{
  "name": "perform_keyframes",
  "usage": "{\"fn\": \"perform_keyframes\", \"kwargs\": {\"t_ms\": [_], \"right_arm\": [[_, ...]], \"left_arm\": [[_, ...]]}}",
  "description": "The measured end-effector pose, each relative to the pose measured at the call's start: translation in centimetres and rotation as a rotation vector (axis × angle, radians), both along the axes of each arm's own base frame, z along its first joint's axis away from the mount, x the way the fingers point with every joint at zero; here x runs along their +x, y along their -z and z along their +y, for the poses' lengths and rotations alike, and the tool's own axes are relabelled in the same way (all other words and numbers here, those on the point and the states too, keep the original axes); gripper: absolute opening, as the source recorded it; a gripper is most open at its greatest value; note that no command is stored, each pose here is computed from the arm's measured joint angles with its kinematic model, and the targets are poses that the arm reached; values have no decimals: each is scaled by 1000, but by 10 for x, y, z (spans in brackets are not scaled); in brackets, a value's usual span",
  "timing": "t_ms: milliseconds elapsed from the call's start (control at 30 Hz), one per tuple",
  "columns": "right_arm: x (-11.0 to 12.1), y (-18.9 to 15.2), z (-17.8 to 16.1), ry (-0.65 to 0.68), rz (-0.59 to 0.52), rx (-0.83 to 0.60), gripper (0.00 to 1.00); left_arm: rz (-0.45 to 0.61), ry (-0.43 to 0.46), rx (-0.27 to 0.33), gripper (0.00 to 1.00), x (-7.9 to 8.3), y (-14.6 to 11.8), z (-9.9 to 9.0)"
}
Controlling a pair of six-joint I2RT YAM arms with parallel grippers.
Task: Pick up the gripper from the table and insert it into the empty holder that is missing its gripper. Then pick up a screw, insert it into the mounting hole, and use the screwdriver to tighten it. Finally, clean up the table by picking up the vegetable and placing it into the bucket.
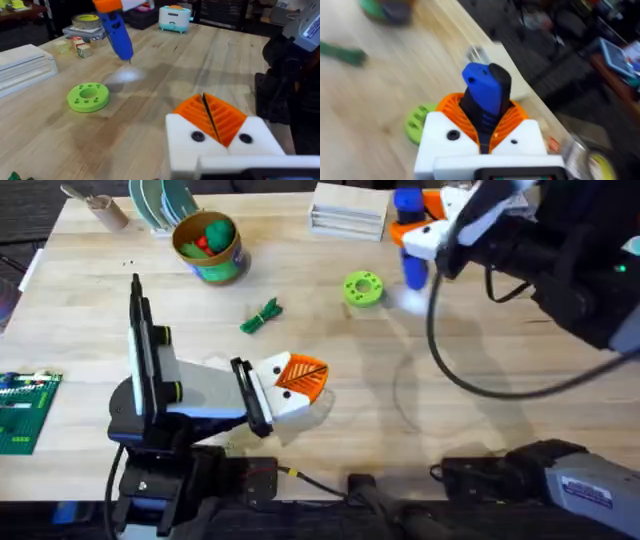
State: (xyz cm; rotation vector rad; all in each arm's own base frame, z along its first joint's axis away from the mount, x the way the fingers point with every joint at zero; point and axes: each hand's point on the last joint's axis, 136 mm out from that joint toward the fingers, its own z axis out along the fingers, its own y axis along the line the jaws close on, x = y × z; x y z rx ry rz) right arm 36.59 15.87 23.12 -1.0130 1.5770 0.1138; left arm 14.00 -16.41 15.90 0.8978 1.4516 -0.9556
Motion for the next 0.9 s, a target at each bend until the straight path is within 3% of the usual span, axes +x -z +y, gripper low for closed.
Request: {"fn": "perform_keyframes", "kwargs": {"t_ms": [233, 400, 433, 733, 800, 900], "right_arm": [[27, 54, -41, 76, -15, -409, 72], [37, 110, -62, 61, 40, -677, 69], [39, 141, -72, 37, 84, -791, 67], [31, 182, -84, -28, 194, -926, 77], [25, 187, -85, -35, 226, -931, 253], [27, 183, -87, -8, 242, -915, 644]], "left_arm": [[0, 0, 0, 12, 0, 0, 0], [0, 0, 0, 12, 0, 0, 0], [0, 0, 0, 12, 0, 0, 0], [0, 0, 0, 12, 0, 0, 0], [0, 0, 0, 12, 0, 0, 0], [0, 0, 0, 12, 0, 0, 0]]}}
